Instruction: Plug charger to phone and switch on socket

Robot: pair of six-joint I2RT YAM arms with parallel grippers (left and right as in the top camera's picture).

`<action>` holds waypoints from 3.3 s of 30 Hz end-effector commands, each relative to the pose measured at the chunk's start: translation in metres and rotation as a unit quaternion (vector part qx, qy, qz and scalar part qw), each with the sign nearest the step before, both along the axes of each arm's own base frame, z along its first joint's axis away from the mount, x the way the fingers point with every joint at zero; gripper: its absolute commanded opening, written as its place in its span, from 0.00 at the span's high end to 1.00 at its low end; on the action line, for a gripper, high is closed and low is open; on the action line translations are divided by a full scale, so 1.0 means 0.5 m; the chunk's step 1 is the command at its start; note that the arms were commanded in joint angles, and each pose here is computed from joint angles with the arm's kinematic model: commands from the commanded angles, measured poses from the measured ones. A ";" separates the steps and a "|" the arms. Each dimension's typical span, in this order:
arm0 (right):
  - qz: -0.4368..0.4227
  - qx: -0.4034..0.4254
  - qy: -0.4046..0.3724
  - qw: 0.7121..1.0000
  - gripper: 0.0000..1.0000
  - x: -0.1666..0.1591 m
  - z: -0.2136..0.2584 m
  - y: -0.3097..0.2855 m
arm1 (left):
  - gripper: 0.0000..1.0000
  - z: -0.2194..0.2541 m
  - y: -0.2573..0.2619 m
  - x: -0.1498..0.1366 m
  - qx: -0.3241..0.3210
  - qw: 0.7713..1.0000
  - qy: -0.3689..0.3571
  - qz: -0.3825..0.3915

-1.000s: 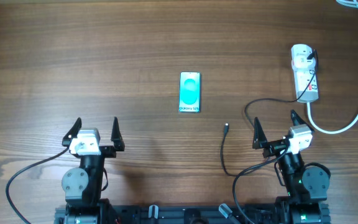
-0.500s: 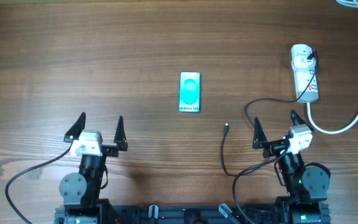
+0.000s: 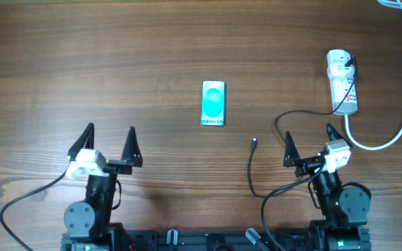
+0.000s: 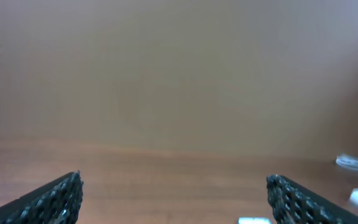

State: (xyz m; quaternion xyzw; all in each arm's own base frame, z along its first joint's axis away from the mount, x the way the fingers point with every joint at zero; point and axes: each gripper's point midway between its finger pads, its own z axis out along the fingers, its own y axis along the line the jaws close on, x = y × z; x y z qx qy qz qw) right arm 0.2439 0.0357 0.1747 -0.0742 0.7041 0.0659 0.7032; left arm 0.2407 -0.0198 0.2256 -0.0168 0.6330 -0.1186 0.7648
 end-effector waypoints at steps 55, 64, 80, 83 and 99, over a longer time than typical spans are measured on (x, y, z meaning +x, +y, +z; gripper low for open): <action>-0.005 0.007 -0.004 1.000 0.00 0.000 0.004 -0.002 | 0.01 0.052 -0.229 0.179 -0.042 0.740 0.664 -0.095; -0.005 0.007 -0.004 1.000 0.00 0.000 0.004 -0.002 | 0.01 -0.123 -0.278 0.168 0.033 0.615 0.787 -0.037; -0.005 0.007 -0.004 1.000 0.00 0.000 0.004 -0.003 | 0.00 -0.179 -0.476 0.268 0.038 0.705 0.703 -0.092; -0.005 0.007 -0.004 1.000 0.00 0.000 0.004 -0.002 | 0.00 -0.220 -0.463 0.274 0.063 0.699 0.709 -0.062; -0.005 0.007 -0.004 1.000 0.00 0.000 0.004 -0.002 | 0.00 -0.378 -0.464 0.311 0.127 0.675 0.724 -0.061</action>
